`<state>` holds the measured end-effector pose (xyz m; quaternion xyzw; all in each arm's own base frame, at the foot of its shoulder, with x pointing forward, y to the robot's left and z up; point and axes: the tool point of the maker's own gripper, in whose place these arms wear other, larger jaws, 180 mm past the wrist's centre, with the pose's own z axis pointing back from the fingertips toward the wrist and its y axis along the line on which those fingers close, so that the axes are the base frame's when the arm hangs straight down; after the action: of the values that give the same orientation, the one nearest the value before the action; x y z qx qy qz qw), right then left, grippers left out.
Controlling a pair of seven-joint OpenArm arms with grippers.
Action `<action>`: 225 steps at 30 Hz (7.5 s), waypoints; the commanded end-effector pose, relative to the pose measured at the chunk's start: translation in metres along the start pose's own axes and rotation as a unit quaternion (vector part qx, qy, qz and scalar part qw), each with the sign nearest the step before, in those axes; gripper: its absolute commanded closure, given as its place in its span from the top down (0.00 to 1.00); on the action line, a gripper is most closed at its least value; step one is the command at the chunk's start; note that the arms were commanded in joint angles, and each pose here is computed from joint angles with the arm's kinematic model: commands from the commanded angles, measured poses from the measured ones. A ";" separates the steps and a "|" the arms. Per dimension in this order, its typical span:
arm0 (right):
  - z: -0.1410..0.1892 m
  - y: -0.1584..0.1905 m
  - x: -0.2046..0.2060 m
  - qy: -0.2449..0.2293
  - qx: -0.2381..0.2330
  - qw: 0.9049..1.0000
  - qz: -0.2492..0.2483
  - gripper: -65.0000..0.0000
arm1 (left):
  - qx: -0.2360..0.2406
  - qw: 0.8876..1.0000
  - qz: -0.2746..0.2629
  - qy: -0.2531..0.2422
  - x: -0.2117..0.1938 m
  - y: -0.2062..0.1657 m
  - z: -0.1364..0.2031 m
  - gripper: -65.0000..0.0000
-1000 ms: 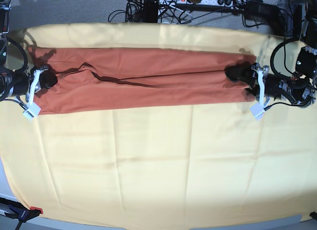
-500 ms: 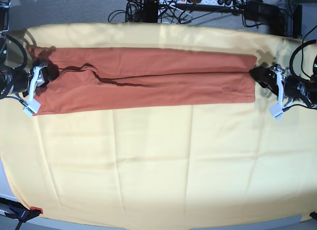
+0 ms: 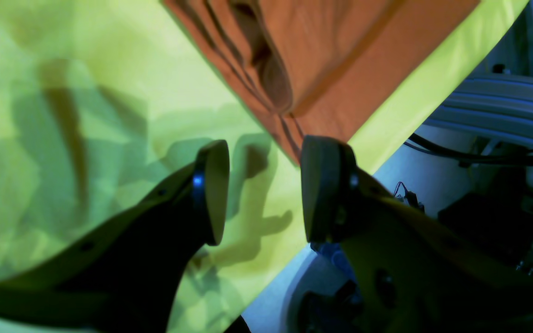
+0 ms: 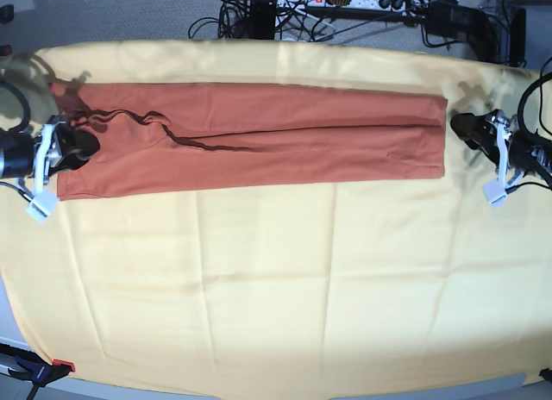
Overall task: Fold the T-shirt properly
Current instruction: 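Open both grippers on the folded edge and withdraw the left arm, then grasp both short ends of the orange strip with both grippers, then fold the strip end held by the left gripper toward the right gripper, then release the folded end with the left gripper and regrasp the strip end with the right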
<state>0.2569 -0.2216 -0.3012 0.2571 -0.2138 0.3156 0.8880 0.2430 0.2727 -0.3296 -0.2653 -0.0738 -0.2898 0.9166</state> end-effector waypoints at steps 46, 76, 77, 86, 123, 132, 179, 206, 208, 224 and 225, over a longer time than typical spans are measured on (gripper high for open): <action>-0.063 -0.023 -0.035 -0.008 -0.136 0.991 -0.004 0.00 | -0.056 0.916 0.196 -0.346 0.021 -0.011 -0.036 0.49; -0.062 -0.013 -0.009 -0.065 -0.102 0.993 -0.012 0.10 | -0.035 0.901 0.167 -0.399 0.046 0.001 -0.008 0.00; -0.061 -0.014 -0.006 -0.067 -0.103 0.992 -0.010 0.21 | -0.031 0.900 0.167 -0.401 0.045 0.003 -0.004 0.00; -0.054 -0.015 0.020 -0.103 -0.097 0.990 -0.002 0.46 | 0.015 0.914 0.149 -0.377 0.033 0.019 0.028 0.00; -0.100 0.008 0.025 -0.109 -0.086 0.990 0.006 0.46 | -0.110 0.913 -0.038 -0.392 0.096 -0.129 -0.018 0.00; -0.100 0.005 0.021 -0.097 -0.094 0.991 0.004 0.46 | -0.154 0.882 -0.019 -0.444 0.128 -0.160 -0.047 0.00; -0.088 0.009 0.058 -0.147 -0.077 0.986 0.021 0.46 | 0.025 0.919 -0.020 -0.392 0.145 -0.135 -0.119 0.00; 0.018 -0.060 -0.017 -0.191 -0.205 0.944 -0.175 0.61 | -0.007 0.929 0.041 -0.368 0.121 -0.111 -0.154 0.00; 0.012 -0.052 -0.028 -0.184 -0.192 0.946 -0.186 0.63 | -0.011 0.927 0.040 -0.372 0.124 -0.112 -0.152 0.00; -0.028 -0.029 -0.063 -0.184 -0.127 0.942 -0.251 0.67 | -0.012 0.932 0.040 -0.361 0.121 -0.113 -0.155 0.00; -0.032 -0.030 -0.069 -0.183 -0.121 0.940 -0.260 0.68 | -0.013 0.932 0.040 -0.361 0.121 -0.113 -0.154 0.00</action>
<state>0.2333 -0.2479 -0.3766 0.2602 -0.3326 -0.0165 0.9063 0.2784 0.0511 -0.3698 -0.3791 -0.4008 -0.1239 0.8248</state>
